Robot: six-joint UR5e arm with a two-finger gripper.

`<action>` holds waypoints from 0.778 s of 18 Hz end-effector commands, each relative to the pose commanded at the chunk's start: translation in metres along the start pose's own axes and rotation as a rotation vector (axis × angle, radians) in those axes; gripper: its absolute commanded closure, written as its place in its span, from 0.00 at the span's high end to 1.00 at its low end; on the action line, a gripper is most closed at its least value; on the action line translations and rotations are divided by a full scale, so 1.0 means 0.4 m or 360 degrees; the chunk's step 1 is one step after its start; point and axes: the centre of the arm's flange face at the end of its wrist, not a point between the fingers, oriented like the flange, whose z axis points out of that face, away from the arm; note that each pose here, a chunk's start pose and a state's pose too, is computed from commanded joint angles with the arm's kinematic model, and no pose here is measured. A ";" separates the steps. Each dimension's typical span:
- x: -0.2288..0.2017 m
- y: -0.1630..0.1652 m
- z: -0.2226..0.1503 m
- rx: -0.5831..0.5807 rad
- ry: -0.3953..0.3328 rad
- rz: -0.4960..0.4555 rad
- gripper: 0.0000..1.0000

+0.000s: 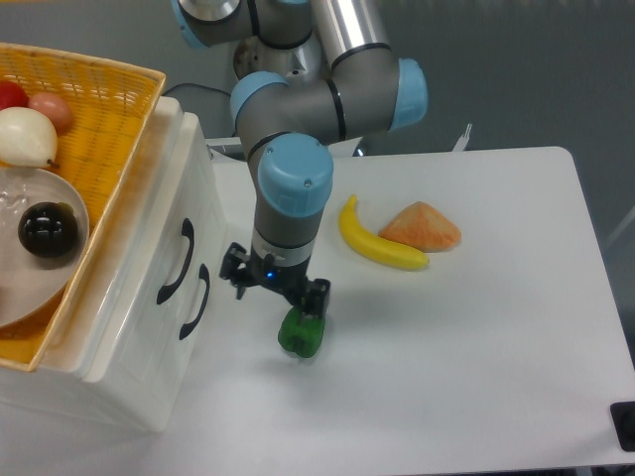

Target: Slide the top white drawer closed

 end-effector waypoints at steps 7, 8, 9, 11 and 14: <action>-0.132 0.202 -0.142 -0.0004 -0.0121 0.0522 1.00; -0.162 0.238 -0.153 -0.0040 -0.0145 0.0610 1.00; -0.188 0.268 -0.159 -0.0084 -0.0161 0.0701 1.00; -0.223 0.311 -0.166 -0.0133 -0.0168 0.0859 1.00; -0.251 0.357 -0.164 -0.0148 -0.0148 0.0878 1.00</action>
